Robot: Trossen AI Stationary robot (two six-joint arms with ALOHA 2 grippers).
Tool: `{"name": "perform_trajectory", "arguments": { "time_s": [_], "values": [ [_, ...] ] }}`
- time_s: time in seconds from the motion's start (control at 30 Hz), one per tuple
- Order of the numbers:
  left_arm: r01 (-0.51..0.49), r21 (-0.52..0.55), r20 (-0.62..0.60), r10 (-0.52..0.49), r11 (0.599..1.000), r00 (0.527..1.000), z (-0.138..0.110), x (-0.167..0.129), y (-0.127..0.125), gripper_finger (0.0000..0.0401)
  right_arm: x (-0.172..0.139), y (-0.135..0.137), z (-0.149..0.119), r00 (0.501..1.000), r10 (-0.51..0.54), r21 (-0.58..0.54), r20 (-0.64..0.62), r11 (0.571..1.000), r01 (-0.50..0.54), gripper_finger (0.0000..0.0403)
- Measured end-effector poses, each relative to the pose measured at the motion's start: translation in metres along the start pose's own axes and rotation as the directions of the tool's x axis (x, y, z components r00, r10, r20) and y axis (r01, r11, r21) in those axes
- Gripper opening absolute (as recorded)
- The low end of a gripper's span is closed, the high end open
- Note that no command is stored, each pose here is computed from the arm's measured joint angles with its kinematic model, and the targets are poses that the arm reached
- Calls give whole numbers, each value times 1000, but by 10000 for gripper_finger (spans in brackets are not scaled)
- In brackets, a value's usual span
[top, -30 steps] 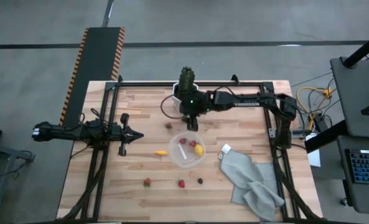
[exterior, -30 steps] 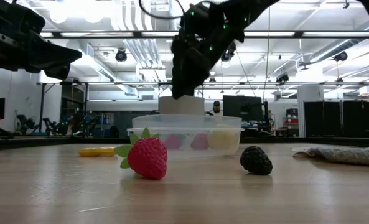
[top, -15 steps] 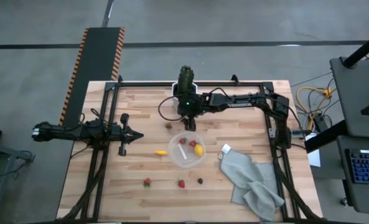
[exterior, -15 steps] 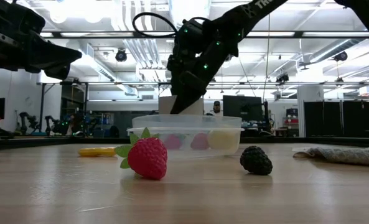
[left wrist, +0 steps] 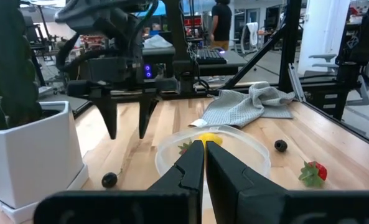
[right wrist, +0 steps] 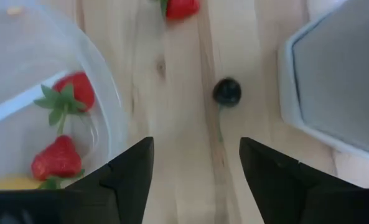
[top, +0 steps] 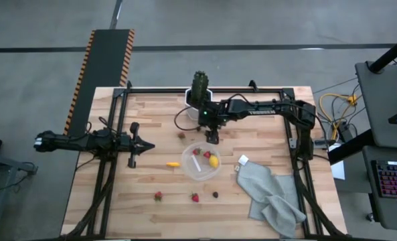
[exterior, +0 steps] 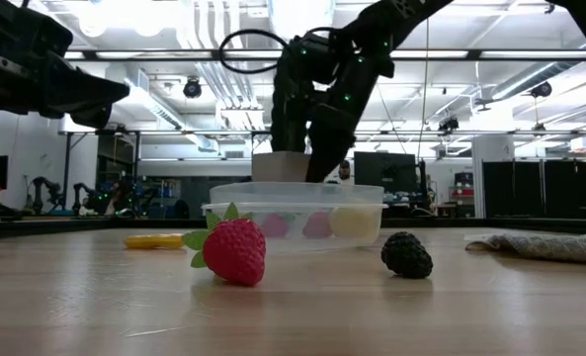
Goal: Pick and placing Produce into tupperware
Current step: Put the black cherry into the transparent container
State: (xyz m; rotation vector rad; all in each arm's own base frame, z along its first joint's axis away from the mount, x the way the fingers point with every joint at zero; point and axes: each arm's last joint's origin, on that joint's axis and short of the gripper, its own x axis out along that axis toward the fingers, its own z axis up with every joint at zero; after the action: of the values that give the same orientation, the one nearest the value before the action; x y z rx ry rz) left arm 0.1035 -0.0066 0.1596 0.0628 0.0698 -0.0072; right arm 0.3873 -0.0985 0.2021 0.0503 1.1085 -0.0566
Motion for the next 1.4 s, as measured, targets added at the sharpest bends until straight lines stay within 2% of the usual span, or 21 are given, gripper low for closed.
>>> {"name": "perform_trajectory", "arguments": {
  "time_s": [0.27, 0.57, 1.1, 1.4],
  "values": [
    [1, 0, -19, -1, 1000, 1000, -2, 1, 0, 0, 17, -2, -16, 1000, -16, 4, -3, 1000, 16, 228],
    [0, 0, -23, 0, 1000, 1000, -2, 1, 0, 0, 40, -5, -33, 993, -50, 15, 105, 999, 49, 228],
    [-1, 3, -20, 1, 1000, 1000, -2, 1, 0, 0, 54, -11, -49, 972, -88, 29, 218, 996, 84, 226],
    [-2, 3, -10, 2, 1000, 1000, -1, 1, 0, 0, 56, -11, -50, 968, -66, 39, 242, 998, 59, 226]
  ]
}}
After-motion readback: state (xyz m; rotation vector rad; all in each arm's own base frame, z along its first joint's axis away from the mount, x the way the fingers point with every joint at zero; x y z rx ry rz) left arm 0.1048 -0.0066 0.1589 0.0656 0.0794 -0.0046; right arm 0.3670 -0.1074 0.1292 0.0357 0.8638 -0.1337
